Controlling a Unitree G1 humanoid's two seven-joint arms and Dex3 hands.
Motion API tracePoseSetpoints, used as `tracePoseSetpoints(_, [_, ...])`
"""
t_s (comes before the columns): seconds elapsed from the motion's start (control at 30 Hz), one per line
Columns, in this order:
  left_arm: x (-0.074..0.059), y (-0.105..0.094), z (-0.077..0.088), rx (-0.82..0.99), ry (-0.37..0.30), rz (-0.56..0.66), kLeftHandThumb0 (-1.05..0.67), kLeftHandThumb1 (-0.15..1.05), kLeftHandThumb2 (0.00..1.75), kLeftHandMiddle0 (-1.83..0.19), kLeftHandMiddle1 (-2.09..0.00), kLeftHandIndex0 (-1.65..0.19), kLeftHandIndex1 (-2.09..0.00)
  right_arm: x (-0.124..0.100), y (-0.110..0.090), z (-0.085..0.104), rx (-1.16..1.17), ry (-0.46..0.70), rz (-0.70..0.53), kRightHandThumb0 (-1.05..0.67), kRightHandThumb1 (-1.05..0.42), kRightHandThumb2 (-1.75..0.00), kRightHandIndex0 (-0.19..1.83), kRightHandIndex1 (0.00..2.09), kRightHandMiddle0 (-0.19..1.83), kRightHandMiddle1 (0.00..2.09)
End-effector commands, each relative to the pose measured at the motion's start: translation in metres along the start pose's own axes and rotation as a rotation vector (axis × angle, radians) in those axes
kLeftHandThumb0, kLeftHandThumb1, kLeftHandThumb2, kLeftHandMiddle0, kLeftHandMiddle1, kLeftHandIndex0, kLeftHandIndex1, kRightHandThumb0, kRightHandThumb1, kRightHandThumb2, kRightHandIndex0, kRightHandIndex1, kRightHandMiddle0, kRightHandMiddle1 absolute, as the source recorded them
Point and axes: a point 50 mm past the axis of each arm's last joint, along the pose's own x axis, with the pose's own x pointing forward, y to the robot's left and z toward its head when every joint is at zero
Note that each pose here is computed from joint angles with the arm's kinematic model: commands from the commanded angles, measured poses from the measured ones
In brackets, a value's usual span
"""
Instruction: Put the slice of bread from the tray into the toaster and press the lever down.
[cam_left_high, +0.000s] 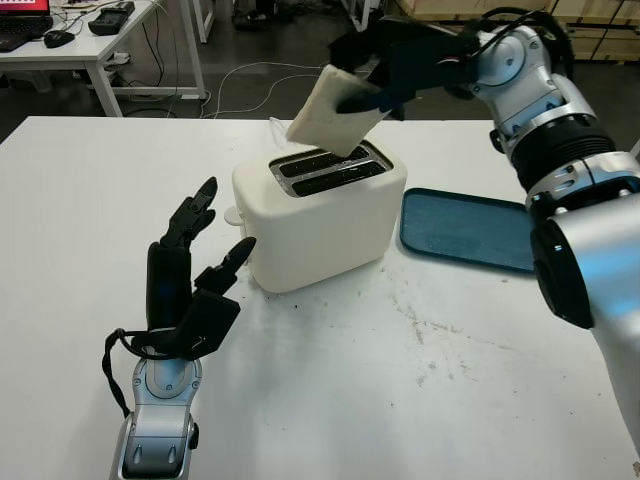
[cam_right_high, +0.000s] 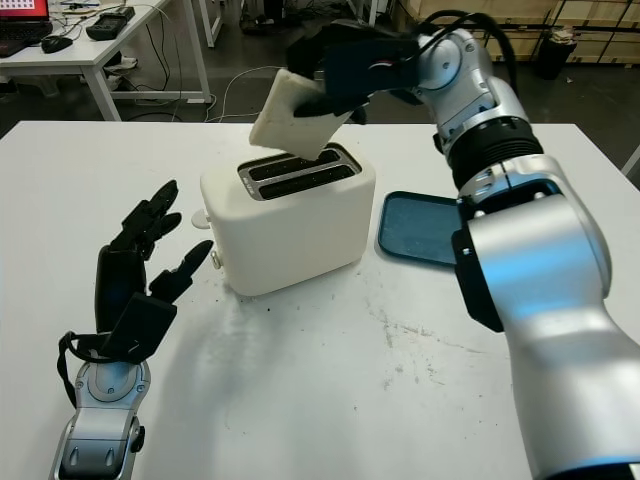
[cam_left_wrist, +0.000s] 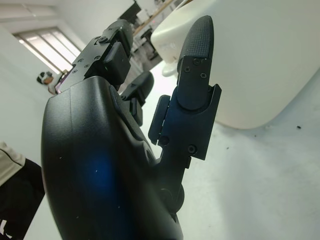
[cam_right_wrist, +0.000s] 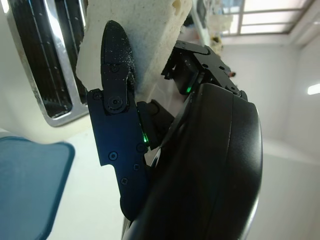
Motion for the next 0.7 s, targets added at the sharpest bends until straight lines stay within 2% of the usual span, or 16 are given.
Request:
tracePoseSetpoints(0.0, [0.0,0.0,0.0,0.002,-0.003,0.003,-0.53,0.92,0.16,-0.18,-0.7,-0.43,0.0,-0.004,-0.015,0.01,-0.003,-0.024,-0.034,-0.53,-0.92,-0.35,1.13,1.75,0.97,1.75])
tracePoseSetpoints(0.33, [0.0,0.0,0.0,-0.002,-0.007,0.008,-0.54,0.92,0.16,-0.19,-0.7,-0.43,0.0,-0.007,-0.012,0.004,0.025,-0.02,0.012,-0.53,-0.92,-0.33,1.08,1.75,0.91,1.75])
tracePoseSetpoints(0.67, [0.0,0.0,0.0,0.001,-0.004,0.008,-0.55,0.92,0.17,-0.19,-0.69,-0.43,0.0,-0.004,-0.001,-0.005,0.038,0.047,0.081,-0.47,-0.92,-0.34,1.08,1.75,0.92,1.75])
